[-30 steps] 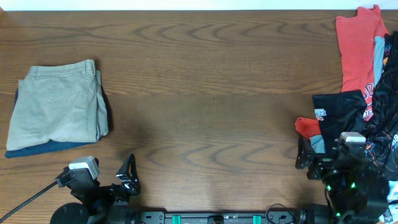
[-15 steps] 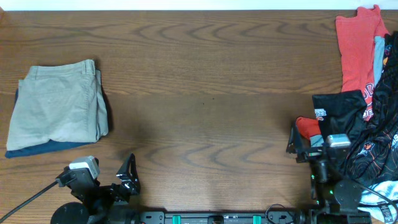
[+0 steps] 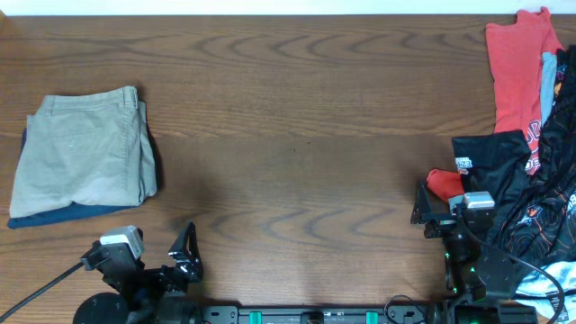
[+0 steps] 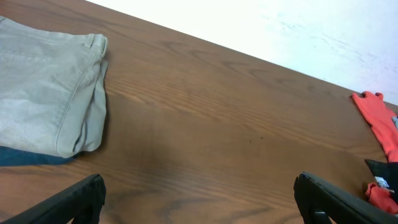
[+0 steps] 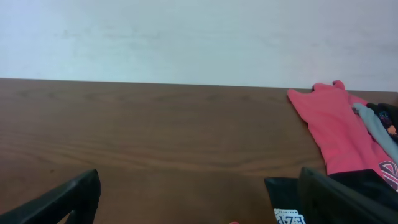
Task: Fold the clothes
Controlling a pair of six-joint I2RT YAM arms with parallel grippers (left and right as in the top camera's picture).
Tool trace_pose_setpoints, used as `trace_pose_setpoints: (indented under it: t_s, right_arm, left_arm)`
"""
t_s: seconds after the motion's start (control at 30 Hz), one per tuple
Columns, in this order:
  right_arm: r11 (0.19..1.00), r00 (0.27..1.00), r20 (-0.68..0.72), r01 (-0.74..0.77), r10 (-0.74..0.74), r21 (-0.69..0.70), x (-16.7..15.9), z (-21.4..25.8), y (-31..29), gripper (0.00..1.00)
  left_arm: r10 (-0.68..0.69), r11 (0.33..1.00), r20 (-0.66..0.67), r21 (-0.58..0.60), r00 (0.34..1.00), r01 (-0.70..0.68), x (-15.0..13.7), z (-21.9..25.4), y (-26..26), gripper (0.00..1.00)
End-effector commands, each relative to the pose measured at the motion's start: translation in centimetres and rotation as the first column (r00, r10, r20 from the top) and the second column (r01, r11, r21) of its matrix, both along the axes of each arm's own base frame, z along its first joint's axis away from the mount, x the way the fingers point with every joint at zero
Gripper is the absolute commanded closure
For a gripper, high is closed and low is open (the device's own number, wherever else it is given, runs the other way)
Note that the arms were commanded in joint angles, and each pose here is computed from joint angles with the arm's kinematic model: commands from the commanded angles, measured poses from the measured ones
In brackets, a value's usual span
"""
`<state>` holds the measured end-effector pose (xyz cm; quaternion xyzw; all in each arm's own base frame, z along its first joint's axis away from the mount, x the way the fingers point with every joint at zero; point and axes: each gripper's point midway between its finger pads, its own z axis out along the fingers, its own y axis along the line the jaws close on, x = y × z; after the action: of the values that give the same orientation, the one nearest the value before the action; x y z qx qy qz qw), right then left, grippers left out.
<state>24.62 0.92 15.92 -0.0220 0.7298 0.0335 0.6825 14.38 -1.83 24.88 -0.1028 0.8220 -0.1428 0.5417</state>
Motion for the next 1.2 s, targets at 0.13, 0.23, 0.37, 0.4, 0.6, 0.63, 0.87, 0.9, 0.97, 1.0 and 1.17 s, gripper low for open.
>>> trace_pose_setpoints:
  t_s: [0.13, 0.23, 0.37, 0.4, 0.6, 0.63, 0.87, 0.9, 0.97, 1.0, 1.17]
  right_arm:
    - [1.0, 1.0, 0.005, 0.0, 0.0, -0.019, 0.0, 0.0, 0.1, 0.01]
    - [1.0, 1.0, 0.005, 0.0, 0.0, -0.019, 0.0, 0.0, 0.1, 0.01]
    - [1.0, 1.0, 0.005, 0.0, 0.0, -0.019, 0.0, 0.0, 0.1, 0.01]
    - [1.0, 1.0, 0.005, 0.0, 0.0, -0.019, 0.0, 0.0, 0.1, 0.01]
    - [1.0, 1.0, 0.005, 0.0, 0.0, -0.019, 0.0, 0.0, 0.1, 0.01]
    - [1.0, 1.0, 0.005, 0.0, 0.0, -0.019, 0.0, 0.0, 0.1, 0.01]
    - [1.0, 1.0, 0.005, 0.0, 0.0, -0.019, 0.0, 0.0, 0.1, 0.01]
    - [1.0, 1.0, 0.005, 0.0, 0.0, -0.019, 0.0, 0.0, 0.1, 0.01]
    - [1.0, 1.0, 0.005, 0.0, 0.0, -0.019, 0.0, 0.0, 0.1, 0.01]
    - [1.0, 1.0, 0.005, 0.0, 0.0, -0.019, 0.0, 0.0, 0.1, 0.01]
    - [1.0, 1.0, 0.005, 0.0, 0.0, -0.019, 0.0, 0.0, 0.1, 0.01]
  left_arm:
    - [0.005, 1.0, -0.001, 0.002, 1.0, -0.005, 0.0, -0.1, 0.1, 0.02]
    - [0.005, 1.0, -0.001, 0.002, 1.0, -0.005, 0.0, -0.1, 0.1, 0.02]
    - [0.005, 1.0, -0.001, 0.002, 1.0, -0.005, 0.0, -0.1, 0.1, 0.02]
    - [0.005, 1.0, -0.001, 0.002, 1.0, -0.005, 0.0, -0.1, 0.1, 0.02]
    - [0.005, 1.0, -0.001, 0.002, 1.0, -0.005, 0.0, -0.1, 0.1, 0.02]
    - [0.005, 1.0, -0.001, 0.002, 1.0, -0.005, 0.0, -0.1, 0.1, 0.02]
    - [0.005, 1.0, -0.001, 0.002, 1.0, -0.005, 0.0, -0.1, 0.1, 0.02]
    - [0.005, 1.0, -0.001, 0.002, 1.0, -0.005, 0.0, -0.1, 0.1, 0.02]
    - [0.006, 1.0, -0.002, 0.002, 1.0, -0.006, 0.0, -0.1, 0.1, 0.02]
    - [0.013, 1.0, -0.002, 0.004, 1.0, -0.013, 0.0, -0.2, 0.2, 0.02]
    - [0.089, 0.994, -0.069, 0.069, 0.994, -0.085, -0.5, -2.5, 1.7, 0.02]
